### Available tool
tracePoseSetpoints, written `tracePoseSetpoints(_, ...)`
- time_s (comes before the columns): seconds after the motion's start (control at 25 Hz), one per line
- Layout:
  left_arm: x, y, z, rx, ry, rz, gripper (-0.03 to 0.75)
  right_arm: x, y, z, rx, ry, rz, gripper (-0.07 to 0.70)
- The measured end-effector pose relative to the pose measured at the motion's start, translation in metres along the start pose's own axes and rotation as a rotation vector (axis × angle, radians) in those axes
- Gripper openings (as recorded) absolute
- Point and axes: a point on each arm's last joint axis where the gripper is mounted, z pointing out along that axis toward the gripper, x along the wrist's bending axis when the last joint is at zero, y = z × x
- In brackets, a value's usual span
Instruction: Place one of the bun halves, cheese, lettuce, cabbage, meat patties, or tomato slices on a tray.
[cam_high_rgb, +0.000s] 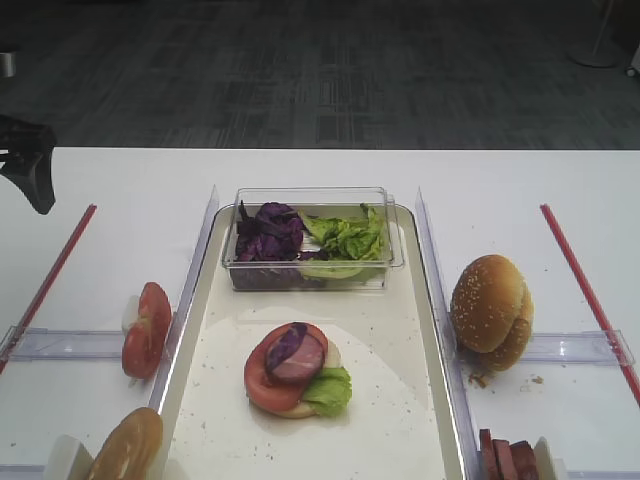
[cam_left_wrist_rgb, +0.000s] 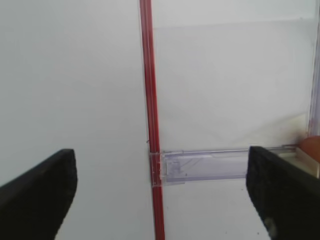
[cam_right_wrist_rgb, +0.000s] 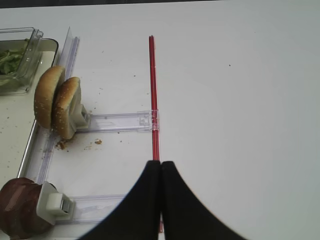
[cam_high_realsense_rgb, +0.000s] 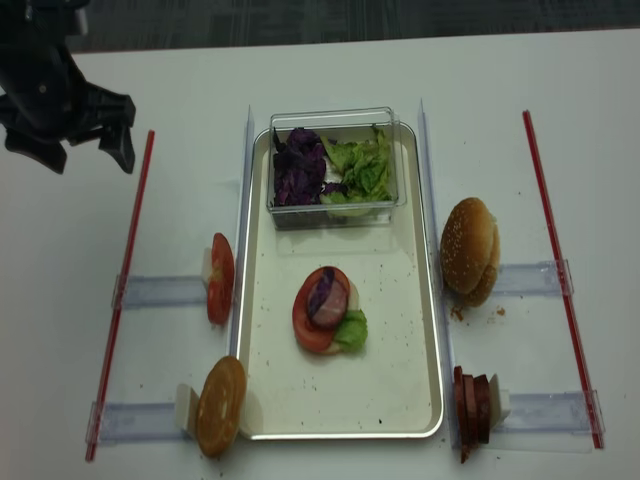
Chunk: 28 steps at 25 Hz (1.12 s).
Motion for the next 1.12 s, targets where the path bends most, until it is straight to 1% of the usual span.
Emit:
tracePoseSetpoints(0.2, -0.003, -0.002, 0.0, 0.021, -0.027, 0.001, 0.637, 0.0, 0.0, 0.0, 0.0, 0.0, 0.0, 0.364)
tracePoseSetpoints(0.36, -0.003, -0.002, 0.0, 0.023, -0.033, 0.009, 0.637, 0.0, 0.0, 0.0, 0.0, 0.0, 0.0, 0.364)
tracePoseSetpoints(0.48, -0.004, -0.002, -0.001, 0.021, -0.039, 0.007, 0.638, 0.0, 0.0, 0.0, 0.0, 0.0, 0.0, 0.364)
tracePoseSetpoints(0.6, -0.003, -0.012, -0.004, 0.027, -0.028, 0.009, 0.639, 0.0, 0.0, 0.0, 0.0, 0.0, 0.0, 0.364)
tracePoseSetpoints(0.76, -0.004, -0.049, -0.007, 0.065, -0.007, 0.014, 0.64, 0.0, 0.0, 0.0, 0.0, 0.0, 0.0, 0.364)
tracePoseSetpoints(0.84, -0.007, -0.07, -0.008, 0.052, -0.019, 0.01, 0.64, 0.0, 0.0, 0.0, 0.0, 0.0, 0.0, 0.364)
tracePoseSetpoints(0.92, -0.011, -0.088, -0.01, 0.027, -0.045, 0.001, 0.64, 0.0, 0.0, 0.0, 0.0, 0.0, 0.0, 0.364)
tracePoseSetpoints(1.0, -0.015, -0.106, -0.015, -0.017, -0.067, -0.003, 0.64, 0.0, 0.0, 0.0, 0.0, 0.0, 0.0, 0.364)
tracePoseSetpoints(1.12, -0.018, -0.133, -0.026, -0.078, -0.069, -0.004, 0.639, 0.0, 0.0, 0.0, 0.0, 0.0, 0.0, 0.364)
